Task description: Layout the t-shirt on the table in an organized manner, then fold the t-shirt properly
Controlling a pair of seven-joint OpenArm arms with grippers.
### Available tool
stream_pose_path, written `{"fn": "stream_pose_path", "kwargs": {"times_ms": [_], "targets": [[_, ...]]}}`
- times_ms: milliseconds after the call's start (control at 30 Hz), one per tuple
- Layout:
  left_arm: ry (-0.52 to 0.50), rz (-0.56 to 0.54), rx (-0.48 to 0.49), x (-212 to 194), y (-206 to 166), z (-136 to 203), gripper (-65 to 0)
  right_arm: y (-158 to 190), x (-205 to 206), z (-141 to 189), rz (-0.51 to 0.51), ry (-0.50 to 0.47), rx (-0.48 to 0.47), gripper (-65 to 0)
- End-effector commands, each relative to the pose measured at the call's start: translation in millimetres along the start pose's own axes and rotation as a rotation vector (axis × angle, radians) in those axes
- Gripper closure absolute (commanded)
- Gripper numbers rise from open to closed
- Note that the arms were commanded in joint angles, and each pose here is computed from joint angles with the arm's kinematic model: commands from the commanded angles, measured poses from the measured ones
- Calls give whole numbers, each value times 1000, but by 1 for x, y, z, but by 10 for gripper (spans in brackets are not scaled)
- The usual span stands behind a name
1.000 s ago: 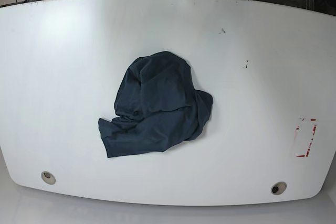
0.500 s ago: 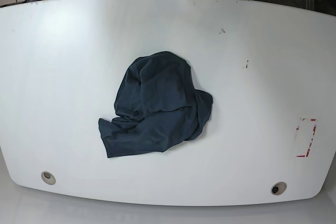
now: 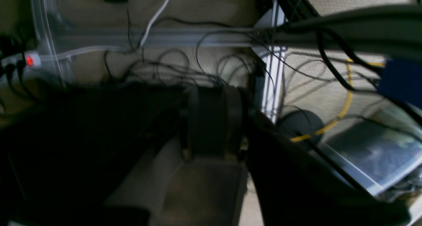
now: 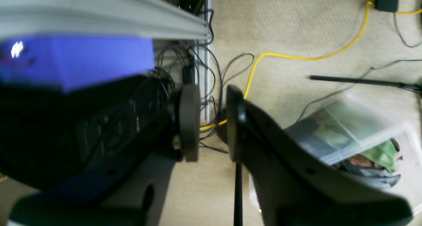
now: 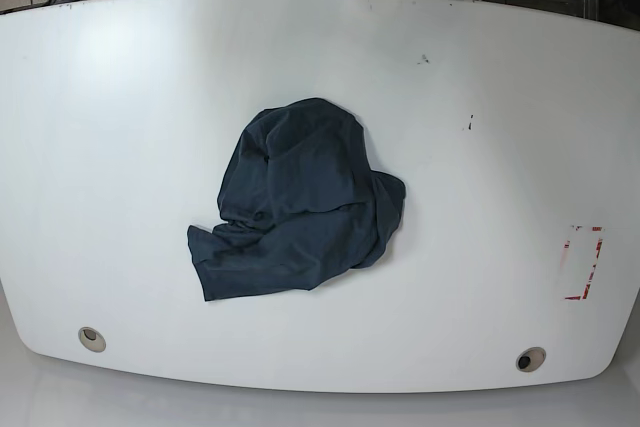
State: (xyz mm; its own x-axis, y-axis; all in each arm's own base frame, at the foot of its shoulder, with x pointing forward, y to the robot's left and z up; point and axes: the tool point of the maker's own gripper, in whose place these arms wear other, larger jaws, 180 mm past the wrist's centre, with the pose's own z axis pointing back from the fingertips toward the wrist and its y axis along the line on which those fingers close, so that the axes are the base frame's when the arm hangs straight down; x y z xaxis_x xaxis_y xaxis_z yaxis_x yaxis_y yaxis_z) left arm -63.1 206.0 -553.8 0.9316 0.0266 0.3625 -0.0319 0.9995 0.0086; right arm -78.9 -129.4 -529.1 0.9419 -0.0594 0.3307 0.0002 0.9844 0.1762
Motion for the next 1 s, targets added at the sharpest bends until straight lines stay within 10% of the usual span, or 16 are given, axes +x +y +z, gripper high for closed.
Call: {"fn": "stream_pose_path", "kwargs": {"times_ms": [0, 967], "targets": [[-29, 3, 19, 3, 15, 21, -111, 2, 2, 22, 18, -27, 2, -128], [-469, -128, -26, 170, 20, 138, -114, 29, 170, 106, 58, -494, 15, -132]]}}
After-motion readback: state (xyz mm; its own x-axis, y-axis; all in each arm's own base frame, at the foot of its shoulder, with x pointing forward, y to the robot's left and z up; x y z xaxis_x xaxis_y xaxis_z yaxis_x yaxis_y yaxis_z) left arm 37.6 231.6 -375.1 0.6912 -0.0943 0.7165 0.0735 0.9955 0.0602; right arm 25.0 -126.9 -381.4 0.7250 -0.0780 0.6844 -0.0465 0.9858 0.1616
